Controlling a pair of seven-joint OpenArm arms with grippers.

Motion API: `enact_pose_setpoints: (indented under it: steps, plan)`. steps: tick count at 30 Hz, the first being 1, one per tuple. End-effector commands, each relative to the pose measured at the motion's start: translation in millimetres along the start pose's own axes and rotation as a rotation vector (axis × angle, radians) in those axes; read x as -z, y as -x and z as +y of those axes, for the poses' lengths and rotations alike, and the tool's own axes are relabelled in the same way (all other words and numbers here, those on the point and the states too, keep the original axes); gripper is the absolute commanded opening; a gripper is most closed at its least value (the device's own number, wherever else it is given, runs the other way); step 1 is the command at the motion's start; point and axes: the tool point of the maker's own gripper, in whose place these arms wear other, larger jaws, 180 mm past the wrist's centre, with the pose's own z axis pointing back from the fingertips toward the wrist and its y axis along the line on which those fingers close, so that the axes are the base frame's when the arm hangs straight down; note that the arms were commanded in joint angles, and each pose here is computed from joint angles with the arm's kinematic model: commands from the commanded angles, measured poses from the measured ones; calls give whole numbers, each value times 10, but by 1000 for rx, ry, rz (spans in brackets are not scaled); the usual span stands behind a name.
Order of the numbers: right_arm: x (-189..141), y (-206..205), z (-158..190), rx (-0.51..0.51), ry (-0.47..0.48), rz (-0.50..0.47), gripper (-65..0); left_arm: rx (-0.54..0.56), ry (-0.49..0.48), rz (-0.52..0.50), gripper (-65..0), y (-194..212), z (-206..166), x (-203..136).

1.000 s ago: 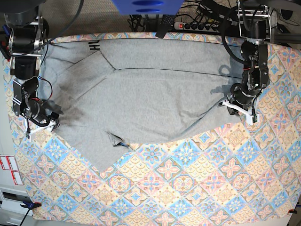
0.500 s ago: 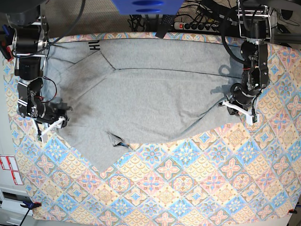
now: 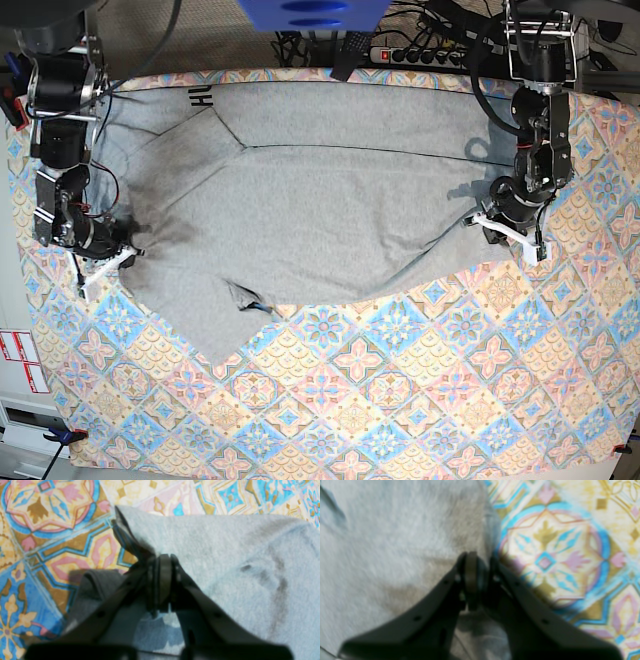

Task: Fold the T-shirt properly
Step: 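Fold the hem up over the shirt toward the collar with both grippers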

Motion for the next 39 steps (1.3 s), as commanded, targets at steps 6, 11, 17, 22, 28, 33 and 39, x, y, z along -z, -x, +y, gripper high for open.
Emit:
enact_pose_setpoints:
  steps: [6, 11, 17, 22, 28, 33, 39]
  plan:
    - [-162, 69, -272, 59, 10, -46, -610, 39, 38, -89, -650, -250, -135, -168]
    - [-344, 11, -264, -10, 20, -107, -610, 39, 16, -110, -650, -230, -15, -330]
    - [-566, 111, -142, -128, 19, -139, -610, 25, -25, -132, -650, -202, 178, -542]
    - [-697, 192, -52, -189, 13, -150, -610, 36, -44, -135, -650, -124, 264, -703]
    - [-999, 153, -172, -202, 61, -202, -610, 64, -34, -122, -650, -2, 218, -857]
    - [-1205, 311, -283, -200, 105, -167, -610, 67, -43, -93, -650, 117, 260, -887]
    - [-1366, 373, -233, -156, 80, -180, -610, 76, -56, -72, -650, 206, 315, -915]
